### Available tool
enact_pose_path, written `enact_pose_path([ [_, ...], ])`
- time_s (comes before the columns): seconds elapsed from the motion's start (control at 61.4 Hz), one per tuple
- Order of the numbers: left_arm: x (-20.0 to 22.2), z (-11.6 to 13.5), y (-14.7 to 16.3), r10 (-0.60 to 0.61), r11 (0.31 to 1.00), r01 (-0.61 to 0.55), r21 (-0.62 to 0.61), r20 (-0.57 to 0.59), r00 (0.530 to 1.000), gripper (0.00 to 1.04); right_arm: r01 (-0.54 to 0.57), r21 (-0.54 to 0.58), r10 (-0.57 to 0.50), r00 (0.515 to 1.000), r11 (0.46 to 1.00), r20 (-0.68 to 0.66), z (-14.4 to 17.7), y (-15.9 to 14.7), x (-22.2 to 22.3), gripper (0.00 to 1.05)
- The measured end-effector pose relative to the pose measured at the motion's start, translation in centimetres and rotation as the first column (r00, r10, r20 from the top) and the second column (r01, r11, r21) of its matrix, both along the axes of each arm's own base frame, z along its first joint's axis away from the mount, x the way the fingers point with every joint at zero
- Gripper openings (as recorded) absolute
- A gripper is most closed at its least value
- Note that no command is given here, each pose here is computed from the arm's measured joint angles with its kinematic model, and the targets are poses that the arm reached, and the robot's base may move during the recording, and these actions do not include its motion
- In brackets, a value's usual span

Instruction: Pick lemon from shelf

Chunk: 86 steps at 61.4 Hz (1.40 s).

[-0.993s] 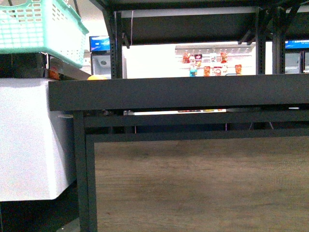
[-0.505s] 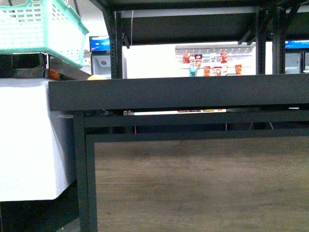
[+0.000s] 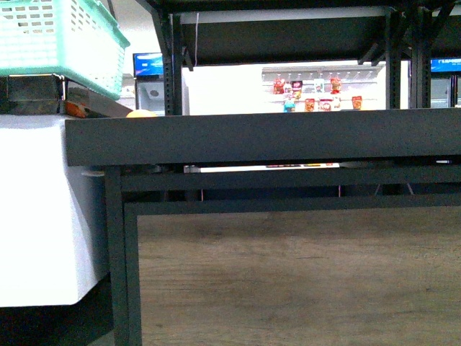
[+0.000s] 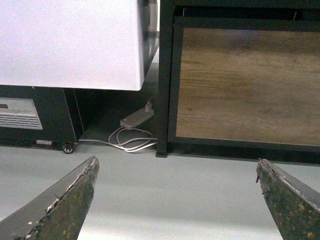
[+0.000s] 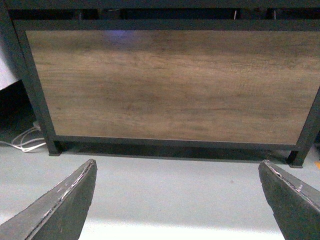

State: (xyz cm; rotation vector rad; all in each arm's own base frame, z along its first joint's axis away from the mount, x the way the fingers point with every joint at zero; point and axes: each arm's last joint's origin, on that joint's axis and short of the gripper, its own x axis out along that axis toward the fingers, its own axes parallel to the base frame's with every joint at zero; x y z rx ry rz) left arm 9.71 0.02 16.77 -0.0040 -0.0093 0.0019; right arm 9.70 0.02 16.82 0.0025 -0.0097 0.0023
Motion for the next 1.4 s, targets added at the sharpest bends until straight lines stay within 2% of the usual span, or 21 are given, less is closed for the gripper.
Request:
enact_pose_path([
  [1.4,0.0,0.0,0.0,0.0,1.0,0.0,0.0,0.0,1.0,0.97,0.0,0.0,0.0,1.0,1.0,0.0,0.0,0.0,0.0,0.97],
])
